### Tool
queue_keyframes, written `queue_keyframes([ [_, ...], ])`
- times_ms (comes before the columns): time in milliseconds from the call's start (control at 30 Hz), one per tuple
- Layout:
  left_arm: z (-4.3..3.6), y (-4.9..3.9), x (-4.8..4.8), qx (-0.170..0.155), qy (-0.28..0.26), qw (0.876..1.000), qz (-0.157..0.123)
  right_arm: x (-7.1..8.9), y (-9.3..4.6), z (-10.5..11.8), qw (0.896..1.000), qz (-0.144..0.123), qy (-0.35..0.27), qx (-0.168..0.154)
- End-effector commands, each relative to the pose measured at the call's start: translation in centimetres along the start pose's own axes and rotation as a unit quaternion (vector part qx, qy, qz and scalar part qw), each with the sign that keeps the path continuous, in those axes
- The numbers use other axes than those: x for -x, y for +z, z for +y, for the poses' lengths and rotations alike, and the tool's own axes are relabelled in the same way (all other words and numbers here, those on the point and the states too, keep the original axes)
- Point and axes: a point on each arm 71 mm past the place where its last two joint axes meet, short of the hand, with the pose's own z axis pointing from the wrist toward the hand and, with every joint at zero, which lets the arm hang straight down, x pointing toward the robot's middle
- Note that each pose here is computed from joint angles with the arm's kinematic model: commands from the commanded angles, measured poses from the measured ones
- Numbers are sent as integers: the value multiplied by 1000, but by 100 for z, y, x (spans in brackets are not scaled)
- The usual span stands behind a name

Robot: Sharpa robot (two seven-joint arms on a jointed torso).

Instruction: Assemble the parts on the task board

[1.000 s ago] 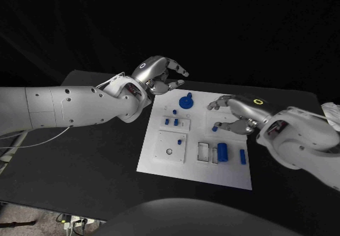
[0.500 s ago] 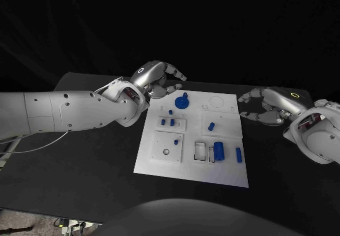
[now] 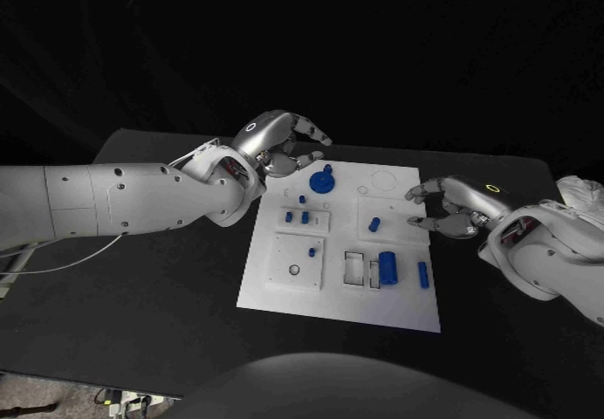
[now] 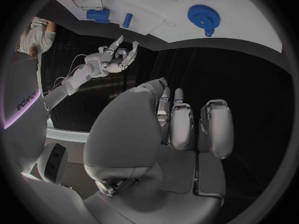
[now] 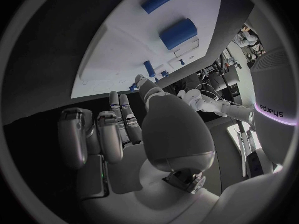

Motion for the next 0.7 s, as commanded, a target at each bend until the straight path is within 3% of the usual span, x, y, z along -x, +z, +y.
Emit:
queue_keyframes([
  [33,-18,3,-12,-7,-4,1000,7,-76,29,60,1000,7,12,20],
  [433,-20,0,-19,-7,-5,1000,12,-334,163,222,999,21,29,35],
  [700,-18,-2,-21,-6,-5,1000,14,-408,221,253,999,20,33,30],
])
